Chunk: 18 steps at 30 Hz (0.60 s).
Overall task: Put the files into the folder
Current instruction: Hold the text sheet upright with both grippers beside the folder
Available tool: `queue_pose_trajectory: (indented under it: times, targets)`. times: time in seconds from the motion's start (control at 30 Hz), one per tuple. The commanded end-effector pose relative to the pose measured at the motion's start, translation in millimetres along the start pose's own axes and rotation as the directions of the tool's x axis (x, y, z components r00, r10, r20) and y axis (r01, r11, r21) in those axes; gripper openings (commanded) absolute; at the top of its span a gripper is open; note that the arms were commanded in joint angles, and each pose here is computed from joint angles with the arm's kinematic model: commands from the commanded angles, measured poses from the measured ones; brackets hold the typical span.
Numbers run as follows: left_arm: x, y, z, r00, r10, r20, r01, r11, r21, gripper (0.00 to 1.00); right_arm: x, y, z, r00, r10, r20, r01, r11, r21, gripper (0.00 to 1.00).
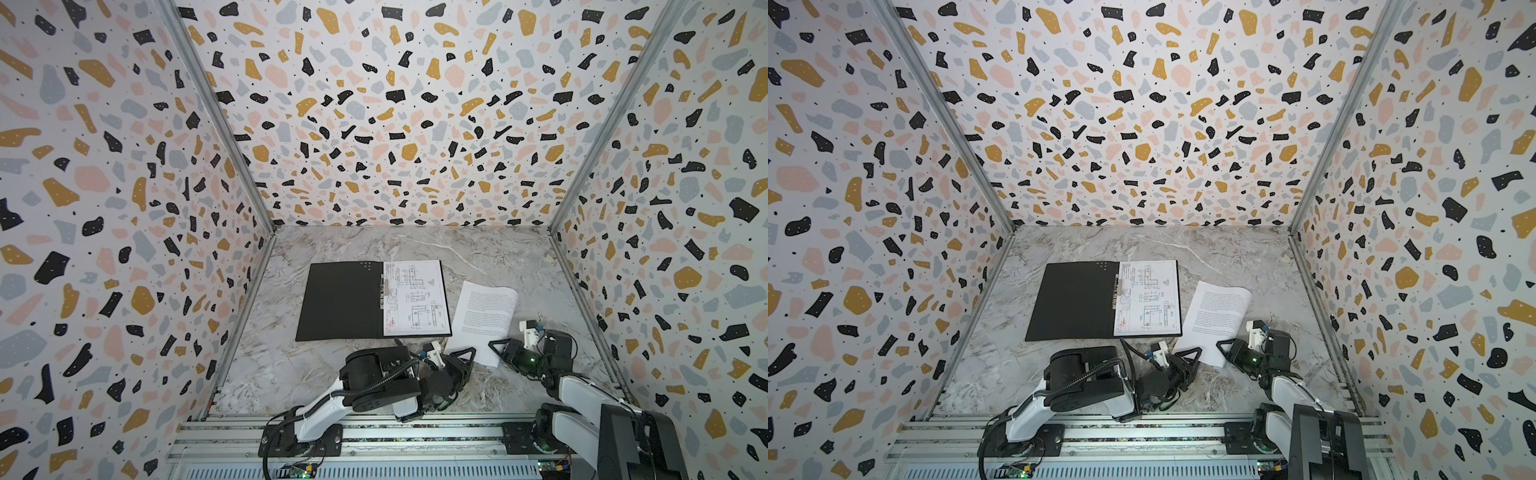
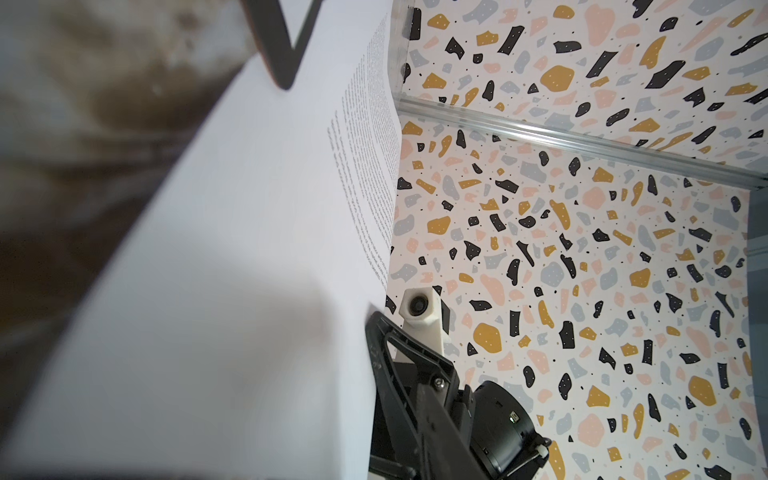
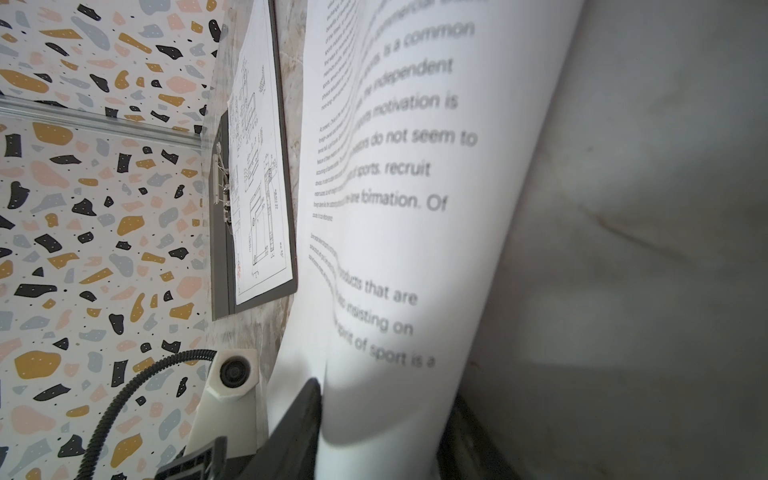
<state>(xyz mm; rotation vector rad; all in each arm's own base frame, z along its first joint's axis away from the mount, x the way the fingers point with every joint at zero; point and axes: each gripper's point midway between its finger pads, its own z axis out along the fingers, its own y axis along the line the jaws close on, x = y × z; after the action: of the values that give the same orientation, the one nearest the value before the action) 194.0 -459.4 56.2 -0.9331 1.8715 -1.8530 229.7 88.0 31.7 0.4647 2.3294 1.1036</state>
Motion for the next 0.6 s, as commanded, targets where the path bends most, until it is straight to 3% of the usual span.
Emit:
queue_pose_trajectory:
  times: [0.0, 0.57]
  targets:
    - [-4.6, 17.1, -0.9, 0.999, 0.028, 0.015, -0.027, 0.999, -0.038, 0.31, 18.2, -17.9, -0.3, 0.997, 0.066, -0.045, -0.062, 0.995, 0.073, 0.46]
    - [-6.4, 25.2, -1.3, 1.000, 0.013, 0.015, -0.013, 0.999, -0.043, 0.19, 11.6, -12.3, -2.2, 0.998, 0.050, -0.033, -0.048, 0.997, 0.068, 0.49]
